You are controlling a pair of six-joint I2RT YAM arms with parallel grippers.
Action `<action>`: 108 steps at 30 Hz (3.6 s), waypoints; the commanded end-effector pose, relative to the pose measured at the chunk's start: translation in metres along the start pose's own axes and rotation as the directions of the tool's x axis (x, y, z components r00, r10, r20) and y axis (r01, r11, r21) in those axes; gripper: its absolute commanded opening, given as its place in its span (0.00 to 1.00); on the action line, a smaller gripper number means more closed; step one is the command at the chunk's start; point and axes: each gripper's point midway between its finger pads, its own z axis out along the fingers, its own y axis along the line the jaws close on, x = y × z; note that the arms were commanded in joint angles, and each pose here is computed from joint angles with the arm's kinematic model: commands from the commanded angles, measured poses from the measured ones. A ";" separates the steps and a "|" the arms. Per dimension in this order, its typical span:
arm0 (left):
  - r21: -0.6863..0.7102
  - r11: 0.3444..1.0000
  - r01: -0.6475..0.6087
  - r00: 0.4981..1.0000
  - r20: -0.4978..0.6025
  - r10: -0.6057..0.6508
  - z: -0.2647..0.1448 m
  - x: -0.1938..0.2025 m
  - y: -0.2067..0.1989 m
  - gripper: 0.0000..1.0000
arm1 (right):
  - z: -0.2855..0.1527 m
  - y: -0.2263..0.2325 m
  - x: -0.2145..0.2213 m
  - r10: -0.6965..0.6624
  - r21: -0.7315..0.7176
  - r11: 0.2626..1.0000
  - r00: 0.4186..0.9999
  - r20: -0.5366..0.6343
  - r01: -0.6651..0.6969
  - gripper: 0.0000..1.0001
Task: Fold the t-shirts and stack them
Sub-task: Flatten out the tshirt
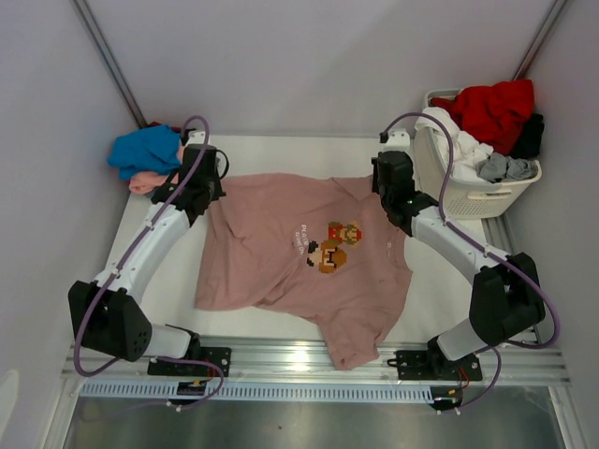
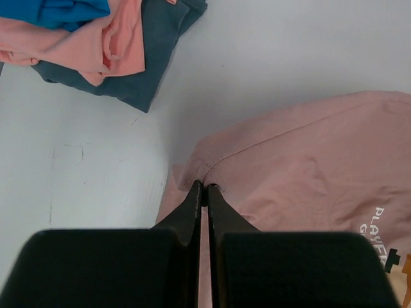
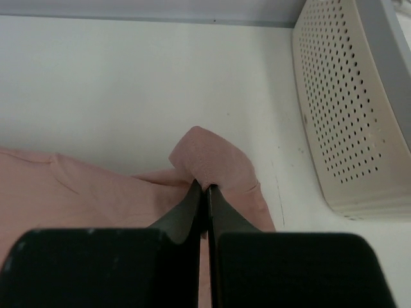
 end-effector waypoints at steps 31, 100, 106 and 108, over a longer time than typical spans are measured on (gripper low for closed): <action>-0.044 0.977 0.211 0.977 0.004 -0.211 -0.015 0.032 0.015 0.00 | -0.064 -0.024 0.016 0.227 0.142 0.965 0.974 -0.022 -0.222 0.00; 0.529 0.673 -0.516 0.676 0.735 -0.059 -0.366 -0.093 -0.002 0.01 | -0.354 -0.111 -0.296 0.412 -0.338 0.911 0.571 0.710 -0.237 0.00; 0.496 0.733 -0.466 0.718 0.695 -0.013 -0.326 -0.094 -0.007 0.01 | -0.287 -0.069 -0.279 0.331 -0.296 0.938 0.718 0.612 -0.181 0.00; 0.470 0.762 -0.444 0.736 0.677 0.011 -0.303 -0.096 -0.011 0.01 | -0.260 -0.055 -0.267 0.318 -0.289 0.940 0.764 0.562 -0.179 0.00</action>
